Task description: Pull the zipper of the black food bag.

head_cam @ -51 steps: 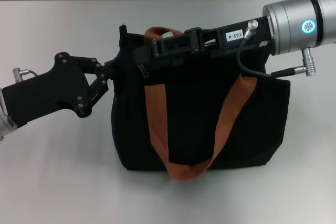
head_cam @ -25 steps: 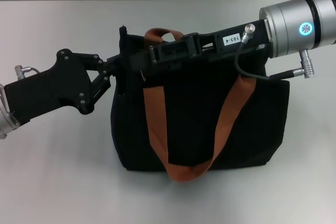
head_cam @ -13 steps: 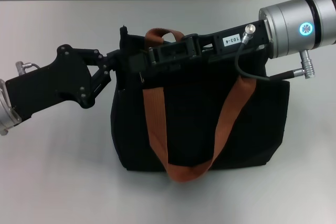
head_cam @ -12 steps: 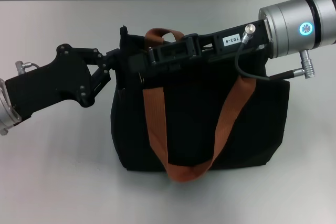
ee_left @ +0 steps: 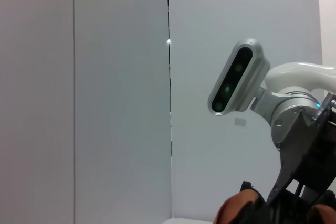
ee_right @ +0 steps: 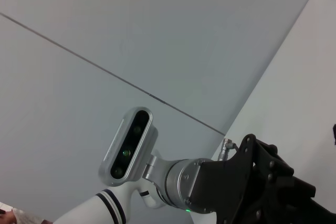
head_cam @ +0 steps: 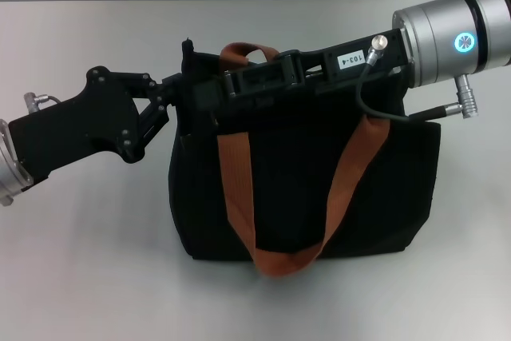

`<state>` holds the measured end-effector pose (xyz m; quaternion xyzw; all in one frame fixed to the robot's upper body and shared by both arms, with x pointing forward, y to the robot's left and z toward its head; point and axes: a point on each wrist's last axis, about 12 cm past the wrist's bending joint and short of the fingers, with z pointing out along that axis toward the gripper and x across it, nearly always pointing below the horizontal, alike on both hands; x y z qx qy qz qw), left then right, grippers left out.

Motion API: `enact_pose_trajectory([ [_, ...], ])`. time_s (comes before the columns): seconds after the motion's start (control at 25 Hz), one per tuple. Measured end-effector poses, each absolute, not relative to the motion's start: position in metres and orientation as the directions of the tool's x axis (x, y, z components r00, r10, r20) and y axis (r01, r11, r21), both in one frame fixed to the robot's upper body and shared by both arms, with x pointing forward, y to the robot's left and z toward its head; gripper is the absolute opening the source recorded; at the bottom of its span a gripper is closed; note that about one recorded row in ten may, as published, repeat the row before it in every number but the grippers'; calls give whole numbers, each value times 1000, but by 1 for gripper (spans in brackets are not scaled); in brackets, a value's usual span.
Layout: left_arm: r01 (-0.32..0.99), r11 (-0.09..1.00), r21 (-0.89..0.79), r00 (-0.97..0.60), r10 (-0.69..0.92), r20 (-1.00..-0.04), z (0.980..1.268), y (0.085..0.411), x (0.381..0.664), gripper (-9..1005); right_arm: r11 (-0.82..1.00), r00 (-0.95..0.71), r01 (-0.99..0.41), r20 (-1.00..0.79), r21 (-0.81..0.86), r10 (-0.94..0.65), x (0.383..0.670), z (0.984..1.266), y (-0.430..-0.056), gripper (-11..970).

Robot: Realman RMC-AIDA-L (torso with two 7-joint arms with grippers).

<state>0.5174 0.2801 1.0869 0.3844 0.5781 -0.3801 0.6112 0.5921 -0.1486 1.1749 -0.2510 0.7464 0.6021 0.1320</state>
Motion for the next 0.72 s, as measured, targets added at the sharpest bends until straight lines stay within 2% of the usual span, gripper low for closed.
enact_pose_trajectory([
  [0.72,916,401,12,36,-53,-998,1093,275,523,24,156,-839,-533,-497,831,-222,594,1175,-144,817],
])
